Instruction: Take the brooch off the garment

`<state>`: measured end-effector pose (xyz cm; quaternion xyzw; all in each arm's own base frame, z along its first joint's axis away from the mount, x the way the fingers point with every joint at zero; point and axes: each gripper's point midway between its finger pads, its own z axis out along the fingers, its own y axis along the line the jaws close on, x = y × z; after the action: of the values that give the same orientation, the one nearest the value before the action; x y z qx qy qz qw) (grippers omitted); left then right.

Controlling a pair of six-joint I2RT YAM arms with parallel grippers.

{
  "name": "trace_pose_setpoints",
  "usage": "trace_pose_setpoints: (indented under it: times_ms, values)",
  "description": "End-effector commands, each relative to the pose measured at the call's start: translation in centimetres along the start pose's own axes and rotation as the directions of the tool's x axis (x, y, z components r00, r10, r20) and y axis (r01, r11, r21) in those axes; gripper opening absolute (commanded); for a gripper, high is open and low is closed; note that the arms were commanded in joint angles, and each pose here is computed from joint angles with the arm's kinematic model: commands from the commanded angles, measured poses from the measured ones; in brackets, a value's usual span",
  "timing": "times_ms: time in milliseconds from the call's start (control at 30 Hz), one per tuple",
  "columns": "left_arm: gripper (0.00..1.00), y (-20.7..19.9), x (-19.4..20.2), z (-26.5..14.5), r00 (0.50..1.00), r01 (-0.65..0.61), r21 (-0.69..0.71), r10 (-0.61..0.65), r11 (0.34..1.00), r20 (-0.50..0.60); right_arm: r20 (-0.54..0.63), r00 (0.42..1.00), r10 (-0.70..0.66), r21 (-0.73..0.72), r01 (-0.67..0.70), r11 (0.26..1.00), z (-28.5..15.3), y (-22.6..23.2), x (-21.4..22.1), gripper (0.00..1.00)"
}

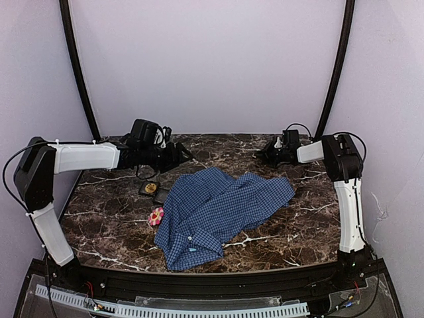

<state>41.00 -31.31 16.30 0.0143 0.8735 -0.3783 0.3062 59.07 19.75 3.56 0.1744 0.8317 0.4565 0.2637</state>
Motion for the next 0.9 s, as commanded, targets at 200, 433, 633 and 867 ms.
trace_pose_setpoints:
  times_ms: [200, 433, 633, 867]
  values:
    - [0.74, -0.2, -0.4, -2.0, 1.000, -0.022, 0.002, 0.021, 1.000, 0.015, -0.139, 0.989, 0.045, 0.007, -0.044, 0.999, -0.5, 1.8, 4.3, 0.00]
    - [0.74, 0.0, -0.4, -2.2, 1.000, -0.019, -0.001, 0.019, 1.000, 0.019, -0.188, 0.982, -0.027, -0.125, 0.003, 0.992, -2.8, 7.6, 6.0, 0.00]
    - [0.74, -0.1, -0.5, -2.1, 1.000, -0.020, 0.006, 0.020, 1.000, 0.020, -0.124, 0.989, -0.080, -0.156, 0.060, 0.986, -5.3, 11.0, 3.8, 0.00]
    - [0.74, 0.1, -1.0, -3.2, 0.998, -0.025, -0.018, 0.026, 1.000, 0.060, -0.024, 0.998, -0.061, -0.076, 0.059, 0.995, -6.5, 9.7, -0.3, 0.00]
